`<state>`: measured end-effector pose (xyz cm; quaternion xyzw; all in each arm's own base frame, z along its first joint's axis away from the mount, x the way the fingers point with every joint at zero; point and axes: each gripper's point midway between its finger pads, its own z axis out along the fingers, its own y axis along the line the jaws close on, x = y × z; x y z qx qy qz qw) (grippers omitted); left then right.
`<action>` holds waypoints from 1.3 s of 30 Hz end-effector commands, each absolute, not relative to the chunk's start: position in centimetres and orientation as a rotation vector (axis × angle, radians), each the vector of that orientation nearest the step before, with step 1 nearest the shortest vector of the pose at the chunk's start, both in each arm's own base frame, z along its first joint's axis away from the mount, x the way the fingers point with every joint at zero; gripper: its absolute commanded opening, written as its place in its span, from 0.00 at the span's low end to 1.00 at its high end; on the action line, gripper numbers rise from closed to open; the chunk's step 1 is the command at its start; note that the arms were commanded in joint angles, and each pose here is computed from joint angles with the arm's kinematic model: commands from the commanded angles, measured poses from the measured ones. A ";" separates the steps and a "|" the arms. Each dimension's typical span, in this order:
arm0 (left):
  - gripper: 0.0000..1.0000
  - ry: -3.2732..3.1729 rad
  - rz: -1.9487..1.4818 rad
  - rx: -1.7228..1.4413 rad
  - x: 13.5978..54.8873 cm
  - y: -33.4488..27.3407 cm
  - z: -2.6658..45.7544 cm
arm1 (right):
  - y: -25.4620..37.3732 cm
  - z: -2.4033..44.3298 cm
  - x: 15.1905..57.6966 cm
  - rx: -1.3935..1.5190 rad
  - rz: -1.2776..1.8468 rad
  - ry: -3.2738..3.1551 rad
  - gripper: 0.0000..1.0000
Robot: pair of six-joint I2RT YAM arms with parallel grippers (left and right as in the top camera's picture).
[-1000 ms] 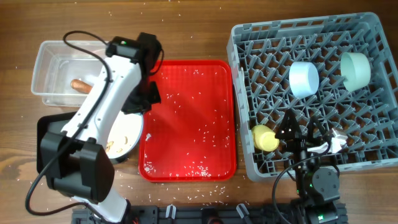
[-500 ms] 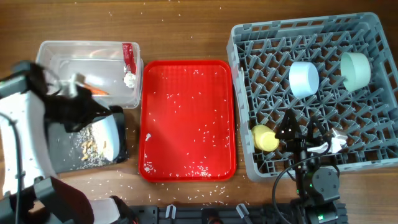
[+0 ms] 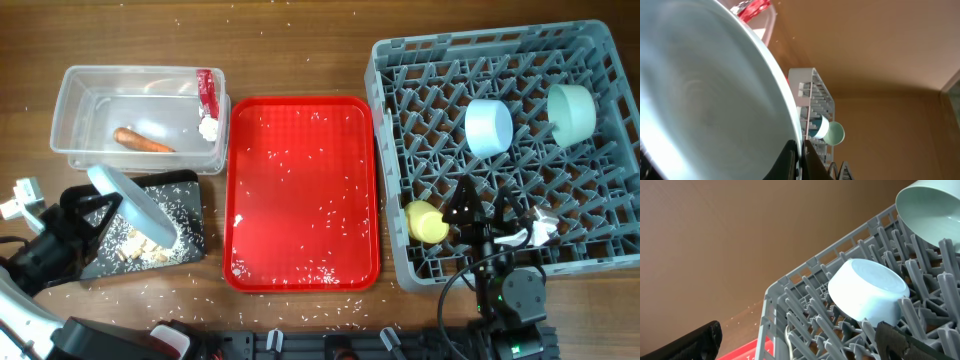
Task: Sort waste into correct bins and load items into the dishwasher rack
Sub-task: 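Carry the white plate to the dish rack and set it upright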
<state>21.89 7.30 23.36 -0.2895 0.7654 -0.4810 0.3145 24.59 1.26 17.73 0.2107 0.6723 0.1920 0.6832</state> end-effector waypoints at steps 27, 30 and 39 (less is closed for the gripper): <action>0.04 1.952 -1.854 -0.420 40.2 -35.7 27.3 | 1.0 17.8 24.6 0.489 0.427 1.497 1.00; 0.08 1.981 -1.759 -0.557 41.9 -34.8 24.7 | 1.0 17.8 24.6 0.489 0.427 1.497 1.00; 1.00 2.169 -1.355 -0.251 40.6 -29.2 23.3 | 1.0 17.8 24.6 0.489 0.427 1.497 1.00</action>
